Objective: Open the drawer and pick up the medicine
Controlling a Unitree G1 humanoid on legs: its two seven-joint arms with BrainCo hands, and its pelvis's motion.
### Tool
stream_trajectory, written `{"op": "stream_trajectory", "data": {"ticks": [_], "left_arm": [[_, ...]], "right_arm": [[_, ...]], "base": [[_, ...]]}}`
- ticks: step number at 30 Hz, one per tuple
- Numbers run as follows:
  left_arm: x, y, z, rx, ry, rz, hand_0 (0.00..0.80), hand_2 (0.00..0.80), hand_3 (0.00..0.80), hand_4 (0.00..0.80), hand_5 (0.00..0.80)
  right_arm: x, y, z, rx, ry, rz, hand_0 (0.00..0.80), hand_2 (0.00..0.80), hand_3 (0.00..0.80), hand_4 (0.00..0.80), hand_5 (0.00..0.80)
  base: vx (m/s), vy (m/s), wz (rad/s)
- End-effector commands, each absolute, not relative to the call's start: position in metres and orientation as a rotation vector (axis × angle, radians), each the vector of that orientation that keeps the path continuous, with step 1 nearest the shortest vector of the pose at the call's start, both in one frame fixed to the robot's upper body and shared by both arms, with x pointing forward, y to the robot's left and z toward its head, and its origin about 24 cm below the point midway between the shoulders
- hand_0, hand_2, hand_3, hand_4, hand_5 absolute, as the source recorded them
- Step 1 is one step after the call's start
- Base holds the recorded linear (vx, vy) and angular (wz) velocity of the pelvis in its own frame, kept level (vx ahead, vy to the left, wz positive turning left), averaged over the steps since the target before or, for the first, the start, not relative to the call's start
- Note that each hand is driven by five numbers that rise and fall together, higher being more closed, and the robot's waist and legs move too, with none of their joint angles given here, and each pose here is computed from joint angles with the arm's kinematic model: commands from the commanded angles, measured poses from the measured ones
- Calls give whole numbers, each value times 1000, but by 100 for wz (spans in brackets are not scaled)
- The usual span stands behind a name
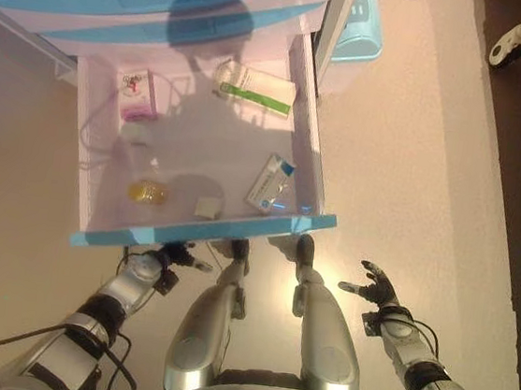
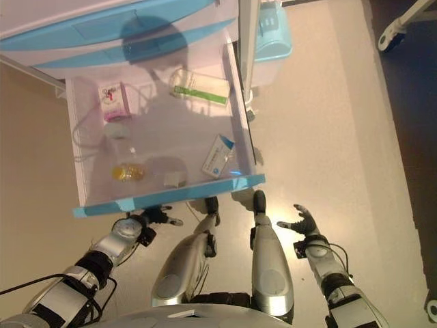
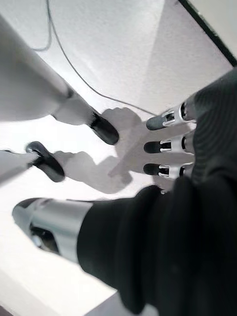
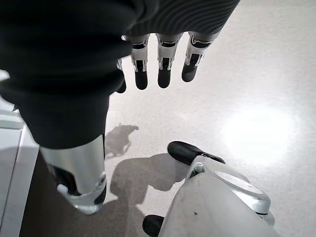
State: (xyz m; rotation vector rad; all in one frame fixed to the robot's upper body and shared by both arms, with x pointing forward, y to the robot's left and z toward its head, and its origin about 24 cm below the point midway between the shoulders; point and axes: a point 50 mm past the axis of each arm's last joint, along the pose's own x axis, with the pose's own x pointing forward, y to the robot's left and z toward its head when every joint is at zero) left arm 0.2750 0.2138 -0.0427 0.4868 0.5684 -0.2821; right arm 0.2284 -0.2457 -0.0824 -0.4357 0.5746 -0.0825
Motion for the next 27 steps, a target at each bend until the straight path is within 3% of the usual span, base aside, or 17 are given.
{"op": "stream_trajectory", "data": {"ticks": [1, 11, 18, 20, 23, 27], "left_arm": [[299, 219, -1, 451, 389, -221, 0, 0, 0, 0, 0], [354, 270, 120, 480, 205, -96, 0, 0, 0, 0, 0], [369, 348, 226, 425, 103, 376, 0, 0, 0, 0, 0], [362, 369, 268, 356, -15, 602, 0, 0, 0, 0, 0], [356, 372, 305, 215, -169, 789, 0, 0, 0, 0, 0], [362, 358, 316, 214, -220, 820, 0, 0, 0, 0, 0]], "right_arm": [[216, -262, -81, -479, 588, -87, 0, 0, 0, 0, 0], [204, -274, -83, -515, 624, -85, 0, 0, 0, 0, 0], [209, -281, -75, -579, 590, -47, 0, 0, 0, 0, 0], [211, -277, -74, -590, 572, -30, 0, 0, 0, 0, 0], [211, -270, -77, -583, 557, -14, 0, 0, 0, 0, 0], [214, -262, -80, -575, 565, 7, 0, 0, 0, 0, 0]], "base": [[48, 39, 3], [61, 65, -8], [63, 118, -17], [117, 95, -27], [37, 26, -24], [-14, 5, -14]]}}
